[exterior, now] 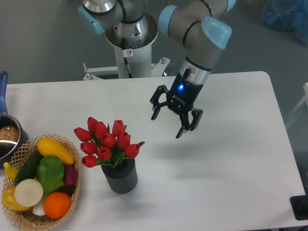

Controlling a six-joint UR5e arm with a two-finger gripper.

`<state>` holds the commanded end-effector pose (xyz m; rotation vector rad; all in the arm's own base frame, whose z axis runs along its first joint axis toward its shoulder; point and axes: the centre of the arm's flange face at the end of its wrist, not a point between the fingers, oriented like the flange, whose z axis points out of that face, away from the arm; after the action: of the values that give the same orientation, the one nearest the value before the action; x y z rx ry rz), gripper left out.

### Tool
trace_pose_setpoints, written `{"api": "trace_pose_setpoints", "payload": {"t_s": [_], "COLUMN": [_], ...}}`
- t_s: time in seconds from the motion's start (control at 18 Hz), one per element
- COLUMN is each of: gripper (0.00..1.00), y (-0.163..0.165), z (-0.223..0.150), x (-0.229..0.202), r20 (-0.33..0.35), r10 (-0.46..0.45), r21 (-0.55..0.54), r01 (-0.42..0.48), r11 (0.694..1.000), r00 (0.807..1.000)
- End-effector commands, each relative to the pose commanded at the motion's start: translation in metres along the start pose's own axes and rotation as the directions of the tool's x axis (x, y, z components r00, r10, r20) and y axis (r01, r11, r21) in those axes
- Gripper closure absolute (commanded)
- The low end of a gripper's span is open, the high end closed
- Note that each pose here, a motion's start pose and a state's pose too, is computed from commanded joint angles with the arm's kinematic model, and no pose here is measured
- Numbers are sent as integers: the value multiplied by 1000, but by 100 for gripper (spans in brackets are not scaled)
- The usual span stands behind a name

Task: Pick up the flowers from the vase
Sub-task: 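Move the open gripper down toward the red tulip stems in the vase, then position the gripper around the tulip stems and close it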

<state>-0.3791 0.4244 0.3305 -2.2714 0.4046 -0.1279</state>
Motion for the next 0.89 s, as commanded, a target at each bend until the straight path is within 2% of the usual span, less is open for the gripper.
{"api": "trace_pose_setpoints", "payload": {"t_s": [0.44, 0.89], "gripper": [0, 0], "y": [-25, -29], "z": [26, 51], "x": [18, 25], "r20": [-71, -145], "r10": [32, 17], "r21": [96, 204], "r01": [-25, 13], "r11": [995, 979], "r00": [997, 989]}}
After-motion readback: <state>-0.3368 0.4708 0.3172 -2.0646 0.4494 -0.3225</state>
